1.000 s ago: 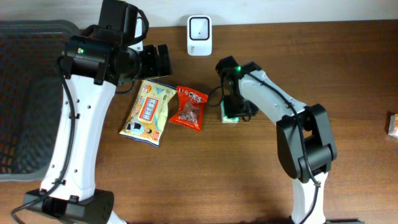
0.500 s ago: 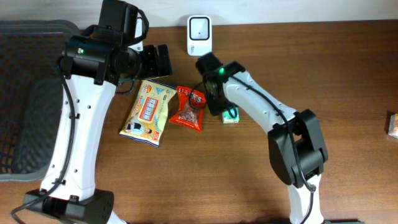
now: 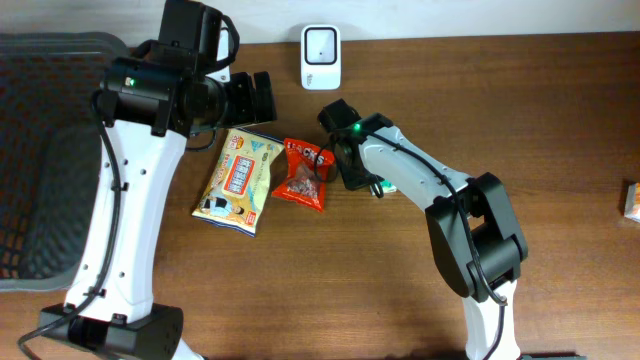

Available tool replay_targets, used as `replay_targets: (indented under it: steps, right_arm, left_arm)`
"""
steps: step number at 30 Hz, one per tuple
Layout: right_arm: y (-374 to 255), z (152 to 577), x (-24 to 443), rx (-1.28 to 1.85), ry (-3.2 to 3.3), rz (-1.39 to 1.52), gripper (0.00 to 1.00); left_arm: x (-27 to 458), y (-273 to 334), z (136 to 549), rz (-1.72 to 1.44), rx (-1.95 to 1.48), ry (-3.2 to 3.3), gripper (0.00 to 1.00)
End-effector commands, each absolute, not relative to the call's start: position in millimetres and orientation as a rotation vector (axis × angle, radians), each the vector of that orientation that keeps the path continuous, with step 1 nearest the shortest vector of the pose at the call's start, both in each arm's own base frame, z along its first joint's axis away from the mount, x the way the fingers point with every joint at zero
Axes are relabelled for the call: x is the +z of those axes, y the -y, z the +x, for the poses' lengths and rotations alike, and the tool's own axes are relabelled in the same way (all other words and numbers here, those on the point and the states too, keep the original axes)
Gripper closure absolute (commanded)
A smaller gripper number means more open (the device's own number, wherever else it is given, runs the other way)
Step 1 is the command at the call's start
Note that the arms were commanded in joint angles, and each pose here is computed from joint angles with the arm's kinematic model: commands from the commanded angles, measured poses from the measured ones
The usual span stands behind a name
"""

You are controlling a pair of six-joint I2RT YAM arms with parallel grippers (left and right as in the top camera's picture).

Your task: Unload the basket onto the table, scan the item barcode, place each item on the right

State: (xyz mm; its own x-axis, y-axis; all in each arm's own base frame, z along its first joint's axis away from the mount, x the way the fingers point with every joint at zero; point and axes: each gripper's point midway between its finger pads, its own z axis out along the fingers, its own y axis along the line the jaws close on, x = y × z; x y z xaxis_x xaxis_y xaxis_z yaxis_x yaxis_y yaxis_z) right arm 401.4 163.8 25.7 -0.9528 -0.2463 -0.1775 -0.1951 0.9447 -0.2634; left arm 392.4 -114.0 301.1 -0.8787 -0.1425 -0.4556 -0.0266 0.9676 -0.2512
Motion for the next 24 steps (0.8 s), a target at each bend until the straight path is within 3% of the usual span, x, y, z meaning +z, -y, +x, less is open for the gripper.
replay_targets:
  steps: [1,3,5,6,9,10,12,17,21,24]
  right_arm:
    - [-157.5,400.7,23.5,-0.392,-2.891,-0.314,0.93]
    - [-155.8,398.4,22.9,-0.398,-2.902,-0.316,0.57]
    - [-155.1,394.2,19.7,-0.404,-2.913,-0.325,0.45]
    - [-154.5,392.3,16.8,-0.404,-2.918,-0.326,0.45]
    - [-151.8,387.0,1.8,-0.403,-2.920,-0.325,0.60]
    - [-152.4,388.4,1.4,-0.397,-2.914,-0.296,0.77]
    - [-156.3,396.7,10.7,-0.376,-2.895,-0.274,0.95]
    - [-186.3,425.4,63.5,0.012,-2.913,-0.223,0.96]
    - [-209.3,430.1,89.0,0.928,-2.878,-0.206,0.96]
    - [-188.3,433.4,86.4,1.375,-2.719,-0.065,0.96]
  left_arm:
    - [301.0,113.4,393.2,-0.106,-0.318,-2.627,0.01]
    - [301.1,113.4,393.3,-0.106,-0.318,-2.627,0.01]
    - [301.0,113.4,393.2,-0.106,-0.318,-2.627,0.01]
    - [301.1,113.4,393.3,-0.106,-0.318,-2.627,0.01]
    - [301.1,113.4,393.3,-0.106,-0.318,-2.627,0.01]
    - [301.0,113.4,393.2,-0.106,-0.318,-2.627,0.01]
    - [301.1,113.4,393.3,-0.106,-0.318,-2.627,0.01]
    - [301.1,113.4,393.3,-0.106,-0.318,-2.627,0.01]
    - [301.1,113.4,393.3,-0.106,-0.318,-2.627,0.01]
    - [301.1,113.4,393.3,-0.106,-0.318,-2.627,0.01]
